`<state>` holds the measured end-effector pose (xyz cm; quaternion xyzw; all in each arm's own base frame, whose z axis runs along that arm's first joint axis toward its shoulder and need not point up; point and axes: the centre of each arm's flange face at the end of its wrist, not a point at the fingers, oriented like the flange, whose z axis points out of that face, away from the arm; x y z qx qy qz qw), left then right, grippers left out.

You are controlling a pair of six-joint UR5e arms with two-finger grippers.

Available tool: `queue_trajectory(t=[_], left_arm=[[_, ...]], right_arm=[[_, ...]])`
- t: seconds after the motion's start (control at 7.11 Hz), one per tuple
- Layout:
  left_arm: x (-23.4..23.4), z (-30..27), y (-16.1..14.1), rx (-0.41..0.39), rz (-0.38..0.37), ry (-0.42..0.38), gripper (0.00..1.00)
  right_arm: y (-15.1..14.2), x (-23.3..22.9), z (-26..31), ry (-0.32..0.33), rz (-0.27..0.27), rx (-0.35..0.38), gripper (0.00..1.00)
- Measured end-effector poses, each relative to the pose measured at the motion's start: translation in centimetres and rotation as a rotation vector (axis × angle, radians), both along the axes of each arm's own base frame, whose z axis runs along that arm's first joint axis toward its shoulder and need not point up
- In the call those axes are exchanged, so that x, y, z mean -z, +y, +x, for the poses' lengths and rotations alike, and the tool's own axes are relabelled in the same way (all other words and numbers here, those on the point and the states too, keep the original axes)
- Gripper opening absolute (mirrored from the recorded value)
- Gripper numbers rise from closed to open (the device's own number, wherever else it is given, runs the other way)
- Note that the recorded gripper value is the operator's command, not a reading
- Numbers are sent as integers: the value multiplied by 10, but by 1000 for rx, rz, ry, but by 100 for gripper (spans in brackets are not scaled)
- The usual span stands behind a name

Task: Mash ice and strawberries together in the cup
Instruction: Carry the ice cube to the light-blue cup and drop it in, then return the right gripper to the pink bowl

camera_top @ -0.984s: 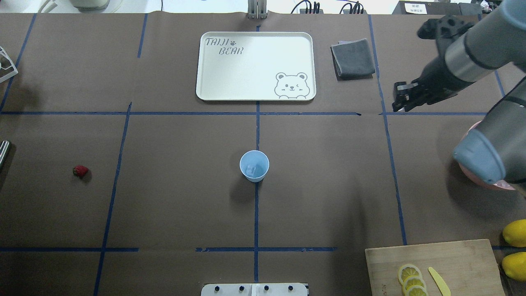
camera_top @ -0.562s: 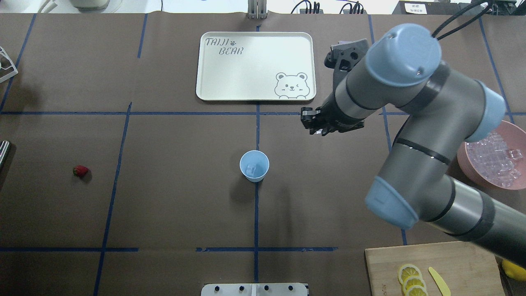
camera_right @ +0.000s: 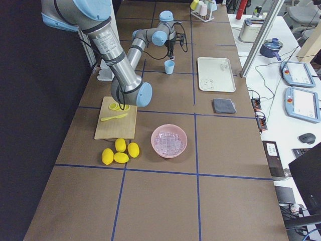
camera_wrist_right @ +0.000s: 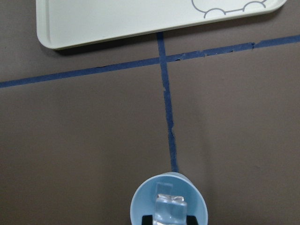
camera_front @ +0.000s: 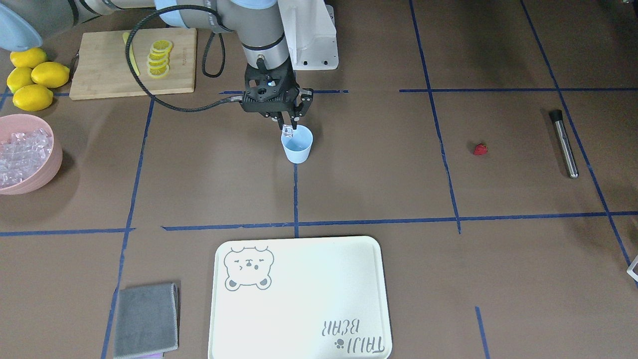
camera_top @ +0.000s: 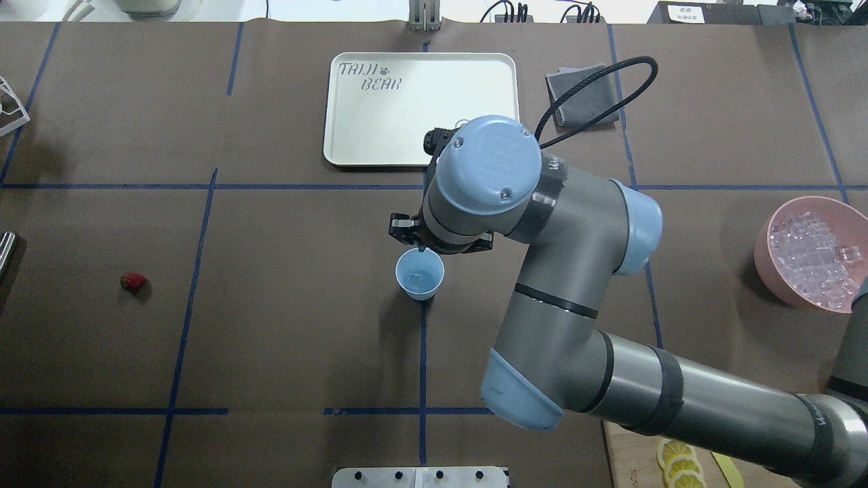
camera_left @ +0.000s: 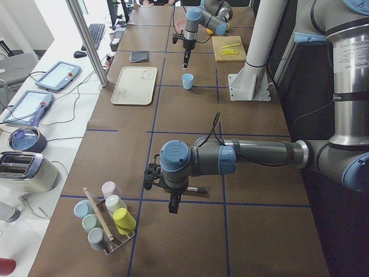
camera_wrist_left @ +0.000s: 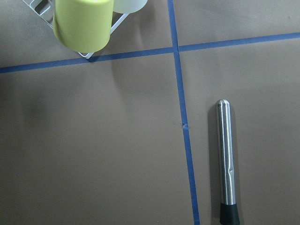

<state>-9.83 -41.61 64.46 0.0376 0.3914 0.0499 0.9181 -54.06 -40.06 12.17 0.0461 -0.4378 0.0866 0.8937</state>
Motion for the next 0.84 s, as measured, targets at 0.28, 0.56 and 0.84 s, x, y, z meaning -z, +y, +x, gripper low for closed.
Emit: queue_trajectory(t=[0.28,0.56,0.84], left_arm=[[-1,0,0,0,-1,0,100],[0,0,-1,0,1,1,100],[2,0,-1,0,5,0,100]], right_arm=[[8,-6,-22,30,-2,1,60],[16,-18,-30,53,3,9,99],[20,-20,-34,63,22,1,99]])
